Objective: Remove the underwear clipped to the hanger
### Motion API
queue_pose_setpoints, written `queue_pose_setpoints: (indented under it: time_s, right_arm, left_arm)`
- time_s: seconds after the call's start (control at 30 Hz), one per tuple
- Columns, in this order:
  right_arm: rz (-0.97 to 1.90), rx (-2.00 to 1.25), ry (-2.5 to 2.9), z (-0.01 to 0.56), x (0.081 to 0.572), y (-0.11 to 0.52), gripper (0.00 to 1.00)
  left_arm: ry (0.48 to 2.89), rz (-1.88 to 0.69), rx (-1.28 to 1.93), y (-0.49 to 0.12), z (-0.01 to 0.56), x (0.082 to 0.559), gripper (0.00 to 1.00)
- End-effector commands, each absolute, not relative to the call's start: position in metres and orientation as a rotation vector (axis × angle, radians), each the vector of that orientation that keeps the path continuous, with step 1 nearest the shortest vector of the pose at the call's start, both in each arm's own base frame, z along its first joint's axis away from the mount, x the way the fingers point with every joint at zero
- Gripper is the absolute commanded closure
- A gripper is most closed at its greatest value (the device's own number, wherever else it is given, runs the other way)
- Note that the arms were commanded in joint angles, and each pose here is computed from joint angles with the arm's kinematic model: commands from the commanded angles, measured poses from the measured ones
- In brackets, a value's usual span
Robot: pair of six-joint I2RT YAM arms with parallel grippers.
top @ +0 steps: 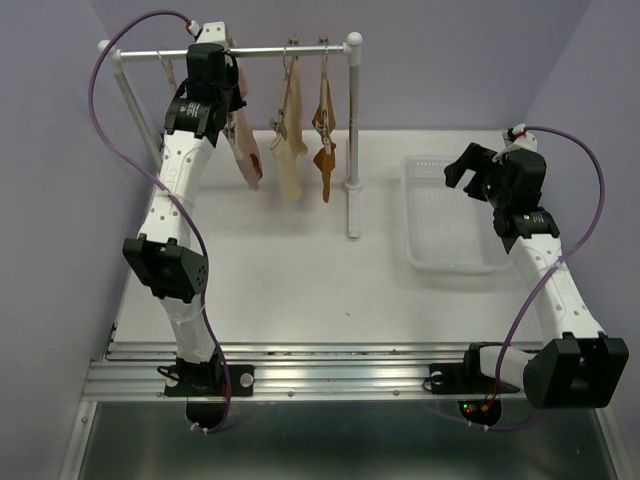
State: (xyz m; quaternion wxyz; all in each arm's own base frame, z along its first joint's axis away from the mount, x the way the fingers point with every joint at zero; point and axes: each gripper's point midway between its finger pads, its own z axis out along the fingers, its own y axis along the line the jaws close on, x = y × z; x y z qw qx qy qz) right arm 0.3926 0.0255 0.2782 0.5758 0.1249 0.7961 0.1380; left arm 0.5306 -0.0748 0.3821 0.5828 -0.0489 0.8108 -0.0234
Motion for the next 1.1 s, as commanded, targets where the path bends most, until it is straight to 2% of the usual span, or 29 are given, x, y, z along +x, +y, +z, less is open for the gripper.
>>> queue_pose_setpoints:
  time_s: [0.0,0.03,0.07,0.1,0.5,1.07]
  right_arm:
    - [0.333,0.254,1.807,0.3,0.398,0.028,0.0]
    - [0.333,0.252,1.811,0.298,0.398,0.028,0.0]
    - [0.333,0.25,1.812,0.299,0.398,0.028,0.0]
    - [0.336,0.248,1.814,0.298,0.398,0.028,0.0]
    - [0.379,0.173,1.817,0.3,0.395,0.039,0.0]
    - [0.433,0.121,1.822,0.301,0.391,0.05,0.0]
  left_arm:
    - [1.813,-0.008,-0.126,-0.071,0.414,0.527,0.81]
    - [1.811,-0.006,-0.128,-0.07,0.415,0.528,0.86]
    - [1.806,-0.006,-0.131,-0.07,0.416,0.527,0.98]
    - [1.8,-0.008,-0.132,-0.071,0.418,0.527,1.0]
    - [1.687,-0.004,-0.083,-0.078,0.455,0.512,1.0]
    - [1.662,0.016,-0.079,-0.082,0.468,0.485,1.0]
